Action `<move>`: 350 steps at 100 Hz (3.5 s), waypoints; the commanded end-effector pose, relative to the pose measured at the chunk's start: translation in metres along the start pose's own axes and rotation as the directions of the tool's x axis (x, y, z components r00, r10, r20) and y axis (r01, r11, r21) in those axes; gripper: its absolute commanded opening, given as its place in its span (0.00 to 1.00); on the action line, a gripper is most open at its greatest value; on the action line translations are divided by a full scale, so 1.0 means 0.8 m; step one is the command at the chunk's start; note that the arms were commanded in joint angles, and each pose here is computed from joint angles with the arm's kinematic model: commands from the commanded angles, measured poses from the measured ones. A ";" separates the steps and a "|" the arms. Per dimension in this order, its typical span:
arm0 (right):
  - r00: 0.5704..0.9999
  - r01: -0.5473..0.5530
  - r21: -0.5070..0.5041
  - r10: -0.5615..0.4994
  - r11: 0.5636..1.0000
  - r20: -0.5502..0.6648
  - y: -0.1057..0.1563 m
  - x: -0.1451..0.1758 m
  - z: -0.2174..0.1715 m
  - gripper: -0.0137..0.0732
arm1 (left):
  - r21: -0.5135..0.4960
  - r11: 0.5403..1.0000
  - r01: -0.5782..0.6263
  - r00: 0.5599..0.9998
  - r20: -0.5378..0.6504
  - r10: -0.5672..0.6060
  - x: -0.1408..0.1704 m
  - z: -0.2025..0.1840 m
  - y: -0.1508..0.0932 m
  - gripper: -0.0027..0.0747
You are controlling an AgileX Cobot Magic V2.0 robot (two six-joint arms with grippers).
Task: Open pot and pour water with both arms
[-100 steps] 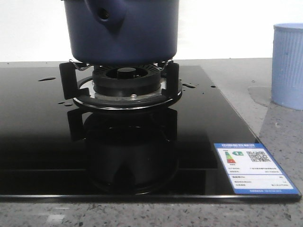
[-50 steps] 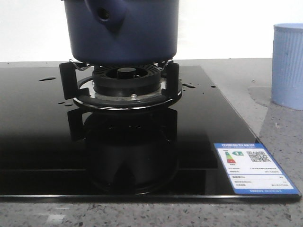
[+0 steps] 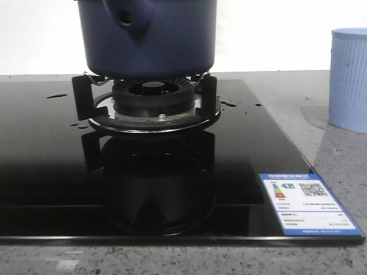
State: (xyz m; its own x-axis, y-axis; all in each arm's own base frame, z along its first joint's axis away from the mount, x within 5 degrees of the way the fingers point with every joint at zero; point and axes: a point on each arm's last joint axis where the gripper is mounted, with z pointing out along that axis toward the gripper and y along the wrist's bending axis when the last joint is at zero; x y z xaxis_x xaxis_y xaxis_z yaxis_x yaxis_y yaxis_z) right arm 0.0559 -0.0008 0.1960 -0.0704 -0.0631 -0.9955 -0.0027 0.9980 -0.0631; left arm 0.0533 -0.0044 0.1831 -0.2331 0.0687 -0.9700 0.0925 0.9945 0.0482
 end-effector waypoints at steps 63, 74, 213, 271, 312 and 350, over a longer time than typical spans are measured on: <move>0.935 -0.246 -0.051 0.251 0.968 0.250 -0.001 -0.020 -0.003 0.07 | 0.226 0.662 0.714 0.616 0.247 -0.748 -0.027 -0.005 0.004 0.01; 0.870 -0.389 -0.081 0.395 0.918 0.295 -0.004 -0.030 -0.006 0.07 | 0.250 0.611 0.751 0.572 0.215 -0.791 -0.030 -0.006 0.002 0.01; 0.915 -0.337 -0.116 0.296 0.934 -0.275 0.009 -0.190 -0.034 0.07 | 0.513 0.781 0.356 0.931 -0.270 -0.247 -0.219 0.016 -0.054 0.58; 0.924 -0.302 -0.126 0.257 0.945 -0.283 0.009 -0.189 -0.034 0.07 | 0.869 0.474 0.139 0.983 -0.063 -0.173 -0.288 0.051 -0.084 0.49; 0.930 -0.291 -0.128 0.249 0.948 -0.268 0.009 -0.190 -0.034 0.07 | 0.739 0.631 -0.237 0.958 0.285 0.026 -0.302 0.095 -0.077 0.89; 0.937 -0.291 -0.129 0.256 0.948 -0.237 0.008 -0.194 -0.033 0.07 | 0.756 0.602 -0.256 0.954 0.298 0.031 -0.311 0.161 -0.097 0.89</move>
State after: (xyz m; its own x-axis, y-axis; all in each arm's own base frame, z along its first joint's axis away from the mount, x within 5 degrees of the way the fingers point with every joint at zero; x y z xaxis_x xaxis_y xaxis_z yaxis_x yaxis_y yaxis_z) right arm 0.0371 0.0169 0.3363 -0.3896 0.1925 -0.9006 -0.1073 0.9618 0.2520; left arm 0.2177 -0.1052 0.3693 0.0466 0.1755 -0.9834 0.8526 0.5059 0.1308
